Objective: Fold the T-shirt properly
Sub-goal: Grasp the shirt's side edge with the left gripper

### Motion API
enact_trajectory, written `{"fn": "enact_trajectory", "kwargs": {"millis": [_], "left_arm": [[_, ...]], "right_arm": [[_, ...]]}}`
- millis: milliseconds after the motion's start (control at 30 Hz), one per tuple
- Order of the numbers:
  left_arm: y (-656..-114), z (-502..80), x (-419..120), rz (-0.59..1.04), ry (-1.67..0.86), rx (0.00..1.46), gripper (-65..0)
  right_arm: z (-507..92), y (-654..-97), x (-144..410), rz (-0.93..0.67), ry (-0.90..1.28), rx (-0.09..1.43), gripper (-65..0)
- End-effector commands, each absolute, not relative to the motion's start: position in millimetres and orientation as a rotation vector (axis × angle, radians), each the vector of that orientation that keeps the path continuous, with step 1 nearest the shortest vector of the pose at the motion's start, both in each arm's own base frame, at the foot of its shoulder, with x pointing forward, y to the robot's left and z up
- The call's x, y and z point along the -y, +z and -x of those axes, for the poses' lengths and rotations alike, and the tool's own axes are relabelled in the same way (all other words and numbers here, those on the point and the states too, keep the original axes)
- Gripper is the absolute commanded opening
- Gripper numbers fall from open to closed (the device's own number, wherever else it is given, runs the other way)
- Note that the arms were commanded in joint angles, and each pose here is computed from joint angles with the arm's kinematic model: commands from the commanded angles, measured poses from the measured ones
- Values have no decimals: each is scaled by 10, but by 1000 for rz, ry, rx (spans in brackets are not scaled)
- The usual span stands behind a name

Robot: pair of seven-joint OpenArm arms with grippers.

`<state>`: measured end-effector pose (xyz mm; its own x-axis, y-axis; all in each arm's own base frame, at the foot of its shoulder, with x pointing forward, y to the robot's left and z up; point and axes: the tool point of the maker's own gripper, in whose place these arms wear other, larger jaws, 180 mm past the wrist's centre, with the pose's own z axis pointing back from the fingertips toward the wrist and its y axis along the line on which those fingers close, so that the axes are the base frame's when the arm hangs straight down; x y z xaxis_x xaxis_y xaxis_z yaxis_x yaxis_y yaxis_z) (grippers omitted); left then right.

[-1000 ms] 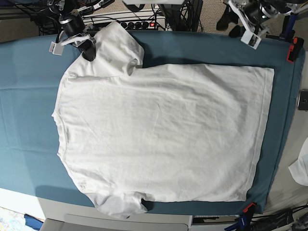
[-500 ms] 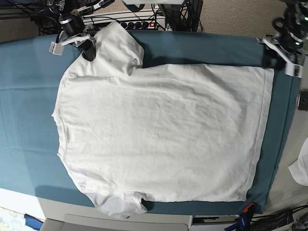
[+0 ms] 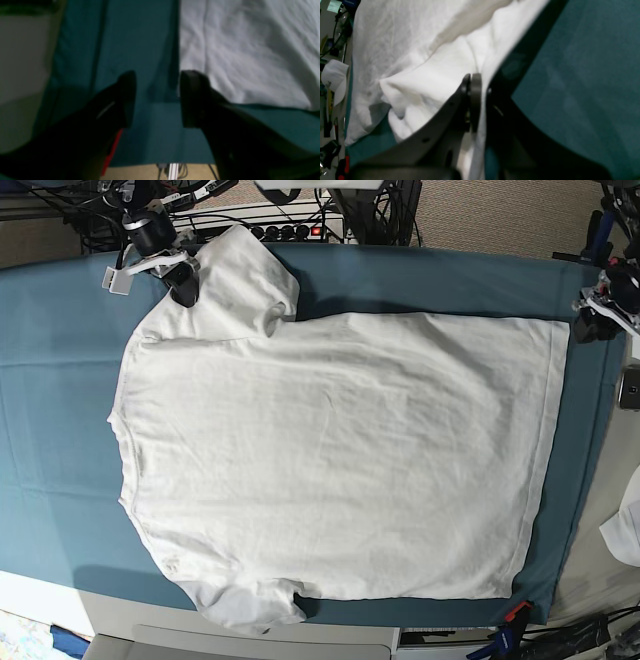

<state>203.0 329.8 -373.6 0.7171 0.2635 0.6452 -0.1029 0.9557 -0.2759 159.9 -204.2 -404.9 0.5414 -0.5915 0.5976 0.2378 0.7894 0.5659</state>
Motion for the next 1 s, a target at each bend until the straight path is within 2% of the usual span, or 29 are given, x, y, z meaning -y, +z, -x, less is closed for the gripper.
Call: {"fn": "enact_trajectory", "kwargs": {"millis": [0,167,400,667,967], "left_arm": [[-3627,-2119,-3361,226,197,784,-355],[-3767,-2105,-3351,244,220,748,-355],[-3932,-2195,-3006,303,144,696,-355],[-3943,-2214,-2954,315,130,676,-355],[-3908,-2163,-2767,421,100,647,-353]], "right_arm": [[-1490,-4143,2037,-421,-490,802,-650],[-1489,-4144,2037,-421,-491,802,-650],[-1487,-4145,2037,-421,-490,801,-650],[-1477,-4161,2045,-408,-480,794,-650],[-1475,-4162,2043,-408,-480,793,-650]]}}
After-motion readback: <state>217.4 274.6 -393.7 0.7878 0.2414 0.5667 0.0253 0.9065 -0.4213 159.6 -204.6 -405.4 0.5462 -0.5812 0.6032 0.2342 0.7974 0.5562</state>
